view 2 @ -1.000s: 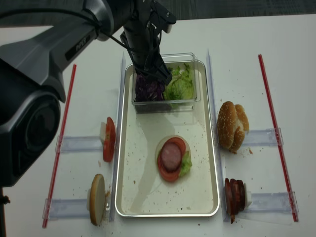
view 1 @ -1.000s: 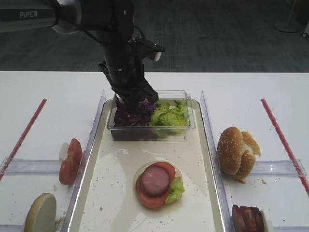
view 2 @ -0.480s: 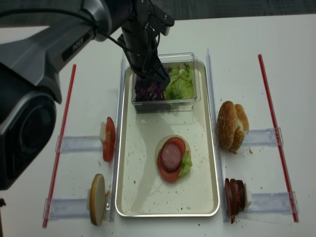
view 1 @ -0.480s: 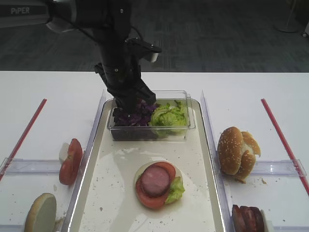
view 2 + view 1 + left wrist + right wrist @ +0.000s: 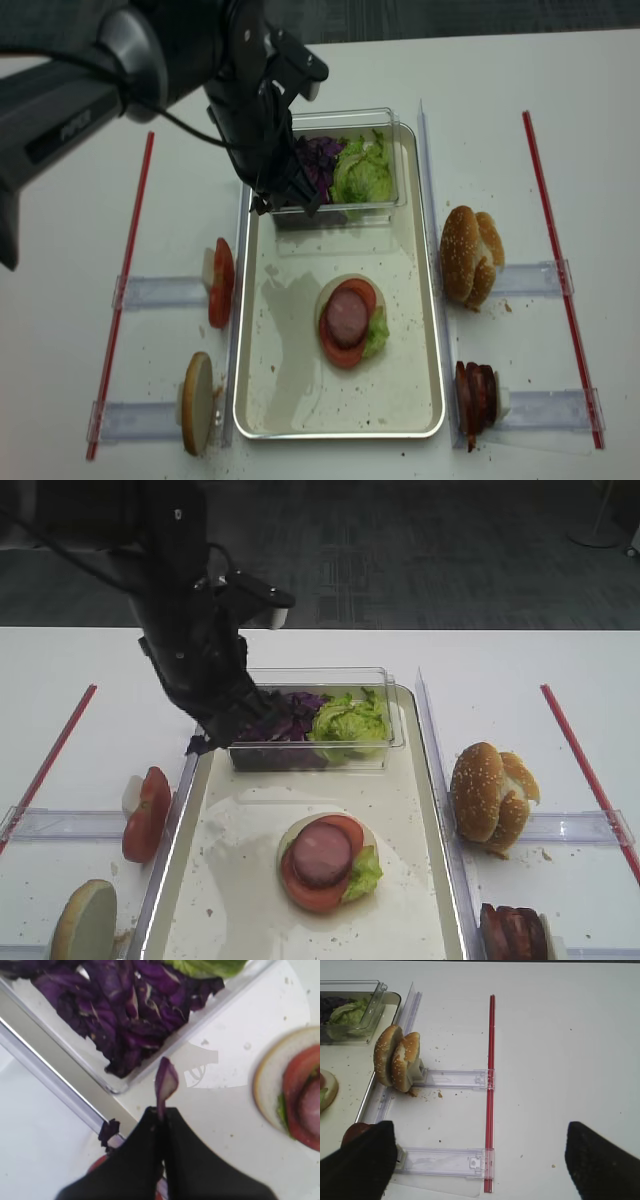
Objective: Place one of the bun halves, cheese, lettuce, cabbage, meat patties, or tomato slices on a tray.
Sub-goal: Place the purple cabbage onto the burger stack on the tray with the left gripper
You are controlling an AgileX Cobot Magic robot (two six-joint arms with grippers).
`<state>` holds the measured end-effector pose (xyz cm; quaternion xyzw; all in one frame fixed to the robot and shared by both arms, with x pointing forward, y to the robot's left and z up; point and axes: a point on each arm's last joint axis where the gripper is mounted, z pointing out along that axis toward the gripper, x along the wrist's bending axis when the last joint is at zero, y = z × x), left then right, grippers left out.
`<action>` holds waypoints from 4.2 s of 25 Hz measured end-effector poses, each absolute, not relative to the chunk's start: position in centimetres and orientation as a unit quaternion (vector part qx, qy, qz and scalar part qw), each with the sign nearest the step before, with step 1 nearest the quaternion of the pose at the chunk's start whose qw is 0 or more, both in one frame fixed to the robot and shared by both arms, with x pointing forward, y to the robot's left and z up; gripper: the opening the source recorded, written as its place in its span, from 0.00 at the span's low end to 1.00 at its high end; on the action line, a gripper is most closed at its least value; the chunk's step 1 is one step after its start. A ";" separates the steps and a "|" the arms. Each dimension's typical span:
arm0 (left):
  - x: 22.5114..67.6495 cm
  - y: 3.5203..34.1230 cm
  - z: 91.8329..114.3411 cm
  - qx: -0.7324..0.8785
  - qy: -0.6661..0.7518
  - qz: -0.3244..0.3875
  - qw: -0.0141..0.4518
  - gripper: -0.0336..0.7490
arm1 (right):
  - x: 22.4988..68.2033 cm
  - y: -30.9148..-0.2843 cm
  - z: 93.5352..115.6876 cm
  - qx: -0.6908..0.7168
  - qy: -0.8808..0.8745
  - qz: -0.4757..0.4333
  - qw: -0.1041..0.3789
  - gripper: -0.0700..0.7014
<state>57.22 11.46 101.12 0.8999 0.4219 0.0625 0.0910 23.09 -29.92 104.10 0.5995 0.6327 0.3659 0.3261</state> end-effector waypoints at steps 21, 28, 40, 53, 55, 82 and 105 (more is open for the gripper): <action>52.8 8.9 100.3 0.919 0.375 0.029 0.116 0.03 | 23.1 -29.9 104.1 0.600 0.633 0.366 0.326 0.99; 49.5 4.9 100.3 0.942 0.312 0.014 0.121 0.03 | 23.1 -29.9 104.1 0.600 0.633 0.366 0.326 0.99; 48.7 3.9 99.5 0.945 0.306 -0.004 0.119 0.03 | 23.1 -29.9 104.1 0.600 0.633 0.366 0.326 0.99; 49.0 3.6 98.7 0.944 0.308 -0.007 0.115 0.03 | 23.1 -29.9 104.1 0.600 0.633 0.366 0.326 0.99; 49.1 3.5 98.2 0.945 0.308 -0.009 0.109 0.03 | 23.1 -29.9 104.1 0.600 0.633 0.366 0.326 0.99; 49.5 3.5 98.2 0.942 0.314 0.005 0.122 0.70 | 23.1 -29.9 104.1 0.600 0.633 0.366 0.326 0.99; 53.9 8.5 98.3 0.903 0.411 0.019 0.120 0.71 | 23.1 -29.9 104.1 0.600 0.633 0.366 0.326 0.99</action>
